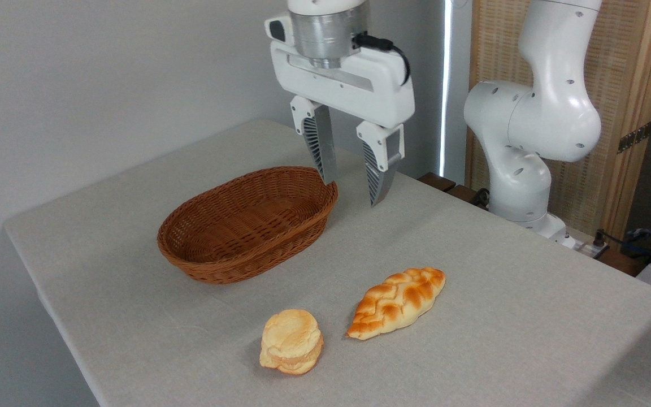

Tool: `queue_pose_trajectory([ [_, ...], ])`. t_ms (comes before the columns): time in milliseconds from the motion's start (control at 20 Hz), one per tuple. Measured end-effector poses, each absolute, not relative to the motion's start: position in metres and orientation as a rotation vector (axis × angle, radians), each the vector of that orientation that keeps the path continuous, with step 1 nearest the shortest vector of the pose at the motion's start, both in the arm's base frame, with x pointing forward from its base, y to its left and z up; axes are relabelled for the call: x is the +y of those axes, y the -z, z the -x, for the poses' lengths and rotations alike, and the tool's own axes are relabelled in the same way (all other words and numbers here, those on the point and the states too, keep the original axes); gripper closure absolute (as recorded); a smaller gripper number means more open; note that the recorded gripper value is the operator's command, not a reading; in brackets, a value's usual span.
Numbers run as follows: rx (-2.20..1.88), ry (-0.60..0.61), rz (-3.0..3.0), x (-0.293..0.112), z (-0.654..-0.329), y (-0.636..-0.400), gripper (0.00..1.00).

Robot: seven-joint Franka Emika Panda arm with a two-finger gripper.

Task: Put bread into the basket
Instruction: 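Lower the open gripper over the braided golden loaf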

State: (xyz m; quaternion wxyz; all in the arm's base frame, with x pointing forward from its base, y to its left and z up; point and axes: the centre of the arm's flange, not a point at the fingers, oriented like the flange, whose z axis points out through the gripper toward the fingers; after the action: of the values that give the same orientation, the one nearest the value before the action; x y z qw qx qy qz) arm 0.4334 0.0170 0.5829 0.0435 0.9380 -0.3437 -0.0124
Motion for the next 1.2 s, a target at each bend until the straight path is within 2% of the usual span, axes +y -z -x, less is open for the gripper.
queue_pose_trajectory([
  [150, -1.088, -0.033, -2.869, 0.020, -0.429, -0.574, 0.00],
  [300, -1.214, -0.041, -2.818, 0.021, -0.427, -0.565, 0.00],
  [500, -1.323, -0.035, -2.730, 0.051, -0.421, -0.551, 0.00],
  [800, -1.351, 0.068, -2.660, 0.046, -0.411, -0.511, 0.00],
  [950, -1.340, 0.112, -2.643, 0.044, -0.404, -0.480, 0.00],
  [1050, -1.302, 0.111, -2.647, 0.053, -0.400, -0.465, 0.00],
  [1200, -1.215, 0.078, -2.656, 0.084, -0.395, -0.457, 0.00],
])
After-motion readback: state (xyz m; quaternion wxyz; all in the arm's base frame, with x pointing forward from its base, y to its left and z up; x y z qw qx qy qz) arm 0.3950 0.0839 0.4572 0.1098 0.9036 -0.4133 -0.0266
